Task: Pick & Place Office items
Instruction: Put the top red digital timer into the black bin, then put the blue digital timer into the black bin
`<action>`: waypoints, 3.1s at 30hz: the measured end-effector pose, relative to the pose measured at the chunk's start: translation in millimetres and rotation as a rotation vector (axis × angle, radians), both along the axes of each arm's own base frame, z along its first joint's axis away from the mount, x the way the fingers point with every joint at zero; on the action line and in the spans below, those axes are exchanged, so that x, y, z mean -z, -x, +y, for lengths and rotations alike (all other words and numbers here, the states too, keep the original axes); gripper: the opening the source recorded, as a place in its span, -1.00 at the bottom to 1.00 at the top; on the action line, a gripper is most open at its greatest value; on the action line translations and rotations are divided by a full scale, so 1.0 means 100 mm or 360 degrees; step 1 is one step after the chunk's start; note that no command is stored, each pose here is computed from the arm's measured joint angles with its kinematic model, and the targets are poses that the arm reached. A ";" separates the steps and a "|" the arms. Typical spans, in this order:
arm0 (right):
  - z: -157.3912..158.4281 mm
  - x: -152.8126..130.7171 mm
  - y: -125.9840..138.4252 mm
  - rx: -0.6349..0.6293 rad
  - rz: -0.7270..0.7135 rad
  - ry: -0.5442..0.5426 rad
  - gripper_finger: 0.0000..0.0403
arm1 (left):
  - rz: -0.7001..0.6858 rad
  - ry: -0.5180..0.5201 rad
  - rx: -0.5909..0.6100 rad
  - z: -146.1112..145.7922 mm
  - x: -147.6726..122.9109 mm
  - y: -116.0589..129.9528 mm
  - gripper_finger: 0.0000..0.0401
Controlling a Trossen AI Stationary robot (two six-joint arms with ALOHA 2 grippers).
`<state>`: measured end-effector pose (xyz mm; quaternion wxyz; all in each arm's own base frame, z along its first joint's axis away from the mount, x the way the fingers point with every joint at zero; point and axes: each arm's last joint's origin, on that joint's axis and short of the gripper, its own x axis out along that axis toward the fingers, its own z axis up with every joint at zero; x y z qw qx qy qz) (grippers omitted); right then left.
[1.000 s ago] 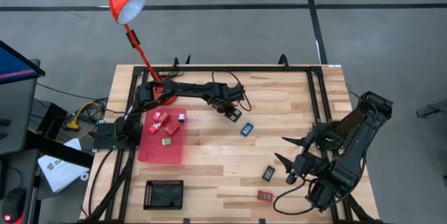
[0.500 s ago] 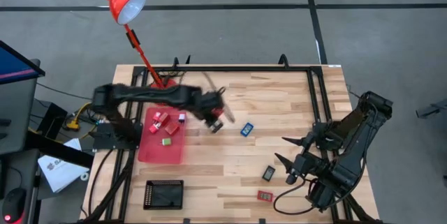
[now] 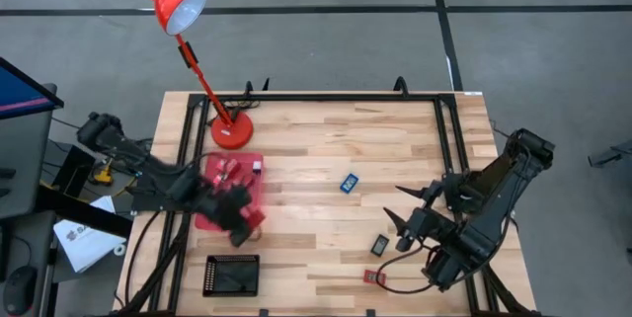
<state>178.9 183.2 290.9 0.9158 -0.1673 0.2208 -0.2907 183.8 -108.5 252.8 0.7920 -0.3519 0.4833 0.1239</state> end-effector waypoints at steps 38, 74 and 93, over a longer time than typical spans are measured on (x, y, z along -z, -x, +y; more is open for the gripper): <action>-0.13 0.01 -0.21 0.0163 -0.0076 -0.0144 0.42 | -0.0078 0.0144 0.0090 -1.20 0.84 0.40 -0.16; -0.13 0.01 -0.20 0.0135 -0.0015 -0.0093 0.42 | -0.0598 -0.0168 0.0241 -0.76 0.23 0.32 0.18; -0.24 0.35 -0.04 0.0156 0.0137 0.0046 0.42 | -0.0966 -0.0409 0.0629 -0.10 0.54 -1.03 0.06</action>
